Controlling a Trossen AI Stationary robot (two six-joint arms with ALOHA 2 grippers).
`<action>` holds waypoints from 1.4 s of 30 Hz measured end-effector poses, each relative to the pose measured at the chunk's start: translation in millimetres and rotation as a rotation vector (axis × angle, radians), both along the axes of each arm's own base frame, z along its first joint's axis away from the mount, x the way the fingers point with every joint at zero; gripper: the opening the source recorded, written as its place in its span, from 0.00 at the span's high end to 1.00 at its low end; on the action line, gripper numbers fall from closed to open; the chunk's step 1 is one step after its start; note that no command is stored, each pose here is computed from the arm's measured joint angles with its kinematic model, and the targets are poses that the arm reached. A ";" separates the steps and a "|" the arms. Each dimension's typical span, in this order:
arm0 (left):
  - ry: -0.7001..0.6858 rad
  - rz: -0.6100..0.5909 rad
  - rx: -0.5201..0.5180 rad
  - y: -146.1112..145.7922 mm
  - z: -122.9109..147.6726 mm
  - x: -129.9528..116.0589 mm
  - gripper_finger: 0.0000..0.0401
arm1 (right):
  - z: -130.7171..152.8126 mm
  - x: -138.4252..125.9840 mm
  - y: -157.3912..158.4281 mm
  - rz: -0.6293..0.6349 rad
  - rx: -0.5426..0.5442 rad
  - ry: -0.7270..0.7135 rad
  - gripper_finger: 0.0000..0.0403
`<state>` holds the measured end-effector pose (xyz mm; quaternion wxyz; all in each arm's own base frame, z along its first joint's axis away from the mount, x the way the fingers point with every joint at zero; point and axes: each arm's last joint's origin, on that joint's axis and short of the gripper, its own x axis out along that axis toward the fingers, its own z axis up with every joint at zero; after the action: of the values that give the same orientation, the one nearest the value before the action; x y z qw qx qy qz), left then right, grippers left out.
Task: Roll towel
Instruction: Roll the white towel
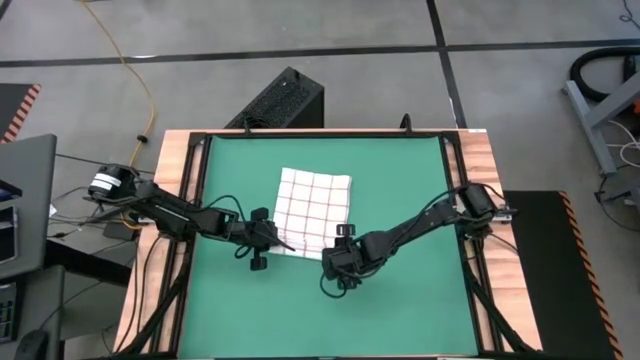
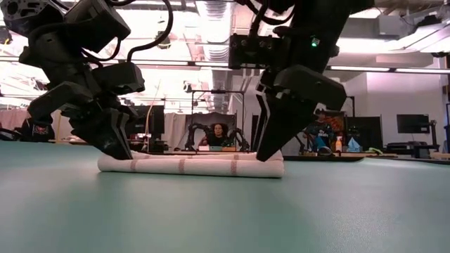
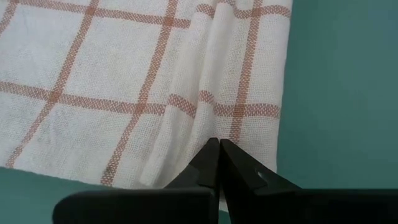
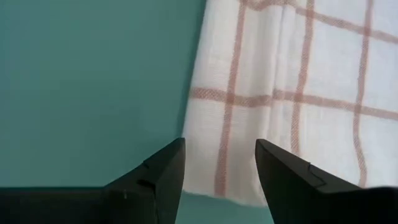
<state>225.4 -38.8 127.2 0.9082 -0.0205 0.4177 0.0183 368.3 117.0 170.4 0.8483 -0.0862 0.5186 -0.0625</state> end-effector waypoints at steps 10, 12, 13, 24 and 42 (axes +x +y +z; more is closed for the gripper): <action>-0.001 -0.006 0.004 0.0 0.0 0.1 1.00 | -10.7 -6.7 -2.9 -0.036 -0.011 0.013 0.46; 0.000 -0.006 0.005 0.0 0.0 0.1 1.00 | -6.9 -5.7 -1.0 -0.038 -0.024 0.000 0.46; 0.000 -0.006 0.004 0.0 0.0 0.1 1.00 | -3.9 -4.2 0.5 -0.038 -0.026 -0.014 0.46; 0.000 -0.009 0.007 0.0 -0.1 0.0 1.00 | -1.9 -3.6 24.7 0.041 -0.031 -0.047 0.46; 0.005 -0.036 0.030 0.0 -0.3 -0.2 1.00 | -32.4 -15.7 -9.8 -0.126 -0.051 0.010 0.48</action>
<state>225.1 -38.8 126.9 0.9076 0.0007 0.4198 0.0083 352.6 107.1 138.0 0.8376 -0.0749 0.5256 -0.1286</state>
